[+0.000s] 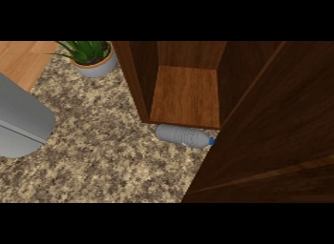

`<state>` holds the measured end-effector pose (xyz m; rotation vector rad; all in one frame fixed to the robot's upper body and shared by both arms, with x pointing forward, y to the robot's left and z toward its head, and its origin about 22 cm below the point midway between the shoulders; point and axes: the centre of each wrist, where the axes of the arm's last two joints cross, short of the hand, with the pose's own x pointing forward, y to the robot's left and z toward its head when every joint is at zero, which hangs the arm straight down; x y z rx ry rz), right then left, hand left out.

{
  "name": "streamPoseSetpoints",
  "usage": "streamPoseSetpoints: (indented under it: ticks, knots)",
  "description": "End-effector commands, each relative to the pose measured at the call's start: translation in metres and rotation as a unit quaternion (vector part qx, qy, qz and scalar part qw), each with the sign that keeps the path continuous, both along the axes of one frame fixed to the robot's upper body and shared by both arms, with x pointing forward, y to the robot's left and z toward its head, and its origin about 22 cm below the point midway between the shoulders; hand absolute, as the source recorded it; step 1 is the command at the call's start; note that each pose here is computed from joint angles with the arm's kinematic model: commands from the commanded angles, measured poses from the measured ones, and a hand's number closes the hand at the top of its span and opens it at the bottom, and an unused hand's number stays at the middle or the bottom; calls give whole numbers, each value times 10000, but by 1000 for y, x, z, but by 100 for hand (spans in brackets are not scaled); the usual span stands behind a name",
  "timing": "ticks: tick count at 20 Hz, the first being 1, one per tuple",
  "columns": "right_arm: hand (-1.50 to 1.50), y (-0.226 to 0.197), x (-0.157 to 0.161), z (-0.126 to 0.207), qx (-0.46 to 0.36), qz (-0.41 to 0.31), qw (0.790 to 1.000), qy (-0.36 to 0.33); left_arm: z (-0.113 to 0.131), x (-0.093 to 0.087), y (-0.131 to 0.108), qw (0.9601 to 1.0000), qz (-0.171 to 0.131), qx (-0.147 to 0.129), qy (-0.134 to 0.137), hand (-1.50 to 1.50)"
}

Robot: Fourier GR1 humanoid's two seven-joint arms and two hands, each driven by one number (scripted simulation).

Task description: Pick up the bottled water, place it into the cabinet and close the cabinet

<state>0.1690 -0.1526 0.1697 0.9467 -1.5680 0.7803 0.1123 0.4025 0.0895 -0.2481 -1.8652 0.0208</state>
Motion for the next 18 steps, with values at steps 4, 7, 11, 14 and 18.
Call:
streamPoseSetpoints:
  ticks: [4,7,11,14,18]
  knots:
    - [150,73,12,22,-321,731,9964,287,7,-2,9,9996,-260,-74,-88,-150]
    - [150,106,22,38,-591,1199,9902,410,8,-4,18,9997,-193,-60,-122,-150]
    - [150,130,37,72,-601,1840,9804,361,7,-17,35,9999,-72,-75,-103,-150]
    - [150,155,57,87,-686,1730,9820,338,8,-24,48,9998,56,-53,-185,-150]
    - [150,149,89,80,-639,1509,9786,1243,12,-48,65,9998,195,-11,-104,-150]
